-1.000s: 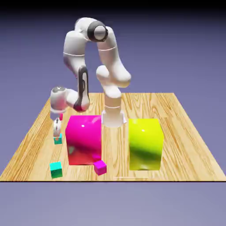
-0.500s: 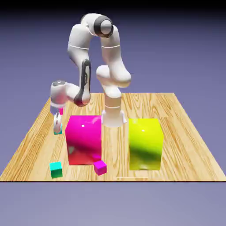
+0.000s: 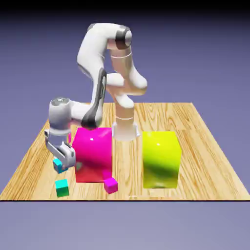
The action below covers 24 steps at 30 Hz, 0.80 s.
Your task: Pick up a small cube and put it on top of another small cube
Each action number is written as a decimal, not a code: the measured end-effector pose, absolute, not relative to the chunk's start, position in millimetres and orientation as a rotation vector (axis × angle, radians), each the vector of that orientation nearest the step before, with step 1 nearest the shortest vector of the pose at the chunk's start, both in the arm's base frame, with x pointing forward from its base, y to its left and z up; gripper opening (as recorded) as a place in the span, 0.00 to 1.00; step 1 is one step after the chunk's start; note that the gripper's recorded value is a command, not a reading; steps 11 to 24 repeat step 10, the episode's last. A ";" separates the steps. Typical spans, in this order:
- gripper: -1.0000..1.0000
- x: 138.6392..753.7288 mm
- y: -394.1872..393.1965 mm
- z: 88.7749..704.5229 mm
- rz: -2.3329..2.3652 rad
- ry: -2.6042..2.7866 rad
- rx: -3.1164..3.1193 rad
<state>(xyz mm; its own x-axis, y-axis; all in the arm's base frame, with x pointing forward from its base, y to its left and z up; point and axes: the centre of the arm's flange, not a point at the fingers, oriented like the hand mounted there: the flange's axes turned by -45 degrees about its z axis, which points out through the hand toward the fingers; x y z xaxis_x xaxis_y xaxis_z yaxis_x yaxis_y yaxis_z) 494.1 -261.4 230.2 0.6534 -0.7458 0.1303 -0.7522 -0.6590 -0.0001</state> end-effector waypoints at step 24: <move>1.00 493.8 -261.1 233.3 0.183 -1.273 2.807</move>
